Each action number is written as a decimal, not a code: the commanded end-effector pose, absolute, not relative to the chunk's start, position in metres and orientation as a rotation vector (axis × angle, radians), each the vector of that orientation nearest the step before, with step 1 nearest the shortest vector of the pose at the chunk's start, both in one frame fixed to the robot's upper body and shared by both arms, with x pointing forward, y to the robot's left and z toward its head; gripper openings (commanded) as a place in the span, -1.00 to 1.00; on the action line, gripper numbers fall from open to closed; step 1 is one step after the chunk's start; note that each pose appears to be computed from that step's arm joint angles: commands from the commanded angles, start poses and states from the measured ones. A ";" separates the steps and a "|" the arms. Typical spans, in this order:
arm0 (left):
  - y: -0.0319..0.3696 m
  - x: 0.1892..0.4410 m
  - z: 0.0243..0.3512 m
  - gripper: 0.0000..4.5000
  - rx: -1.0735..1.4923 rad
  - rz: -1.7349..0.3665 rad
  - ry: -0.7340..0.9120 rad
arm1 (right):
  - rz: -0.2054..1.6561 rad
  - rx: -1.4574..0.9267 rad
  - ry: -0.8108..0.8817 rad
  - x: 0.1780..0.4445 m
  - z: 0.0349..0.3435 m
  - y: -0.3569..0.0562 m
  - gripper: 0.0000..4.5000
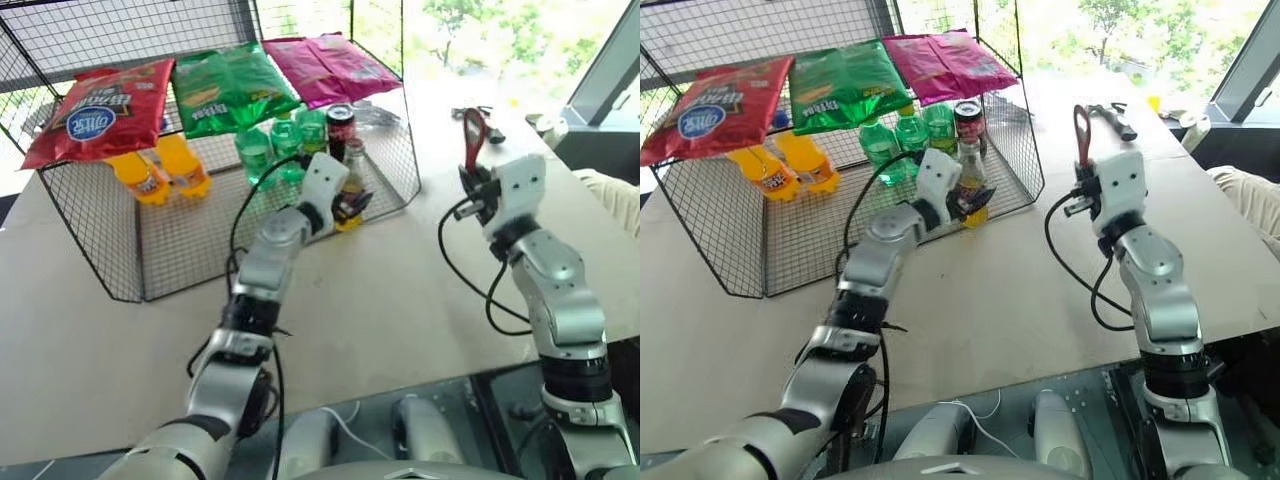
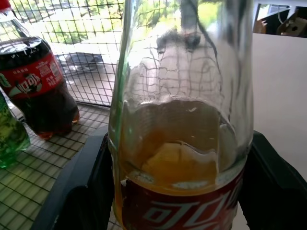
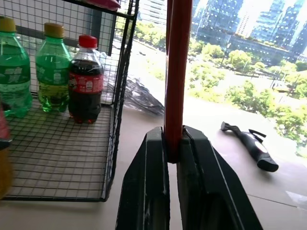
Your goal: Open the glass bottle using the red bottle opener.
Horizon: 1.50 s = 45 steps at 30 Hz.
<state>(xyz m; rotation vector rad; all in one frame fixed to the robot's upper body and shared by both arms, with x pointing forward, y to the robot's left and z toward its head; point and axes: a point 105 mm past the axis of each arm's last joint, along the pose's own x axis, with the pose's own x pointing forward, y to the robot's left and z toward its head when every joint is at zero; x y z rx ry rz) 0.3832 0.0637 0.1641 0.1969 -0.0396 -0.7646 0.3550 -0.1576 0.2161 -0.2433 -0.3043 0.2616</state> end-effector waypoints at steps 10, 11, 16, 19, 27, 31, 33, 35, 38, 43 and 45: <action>0.072 0.333 0.149 0.20 0.199 -0.897 0.043 | 0.279 -0.250 -0.384 0.351 0.228 -0.147 -1.00; 0.073 0.333 0.146 0.20 0.203 -0.894 0.042 | 0.281 -0.250 -0.382 0.351 0.227 -0.146 -1.00; 0.073 0.325 0.139 0.20 0.214 -0.929 0.001 | 0.286 -0.252 -0.383 0.351 0.226 -0.145 -1.00; 0.073 0.326 0.143 0.99 0.203 -0.931 -0.035 | 0.285 -0.253 -0.383 0.351 0.226 -0.145 -1.00; 0.080 0.330 0.173 0.99 0.139 -0.857 -0.259 | 0.295 -0.264 -0.380 0.351 0.223 -0.143 -1.00; 0.082 0.323 0.177 0.99 0.096 -0.885 -0.298 | 0.299 -0.264 -0.374 0.351 0.220 -0.143 -1.00; 0.082 0.321 0.177 0.99 0.081 -0.900 -0.301 | 0.303 -0.265 -0.371 0.351 0.219 -0.142 -1.00; 0.082 0.319 0.176 0.99 0.071 -0.906 -0.302 | 0.308 -0.268 -0.369 0.351 0.218 -0.141 -1.00; 0.078 0.315 0.177 0.99 0.057 -0.934 -0.309 | 0.312 -0.271 -0.368 0.351 0.217 -0.141 -1.00; 0.069 0.308 0.179 0.99 0.037 -0.983 -0.323 | 0.319 -0.277 -0.365 0.351 0.216 -0.140 -1.00; 0.067 0.309 0.180 0.99 0.035 -0.986 -0.325 | 0.323 -0.279 -0.365 0.351 0.216 -0.140 -1.00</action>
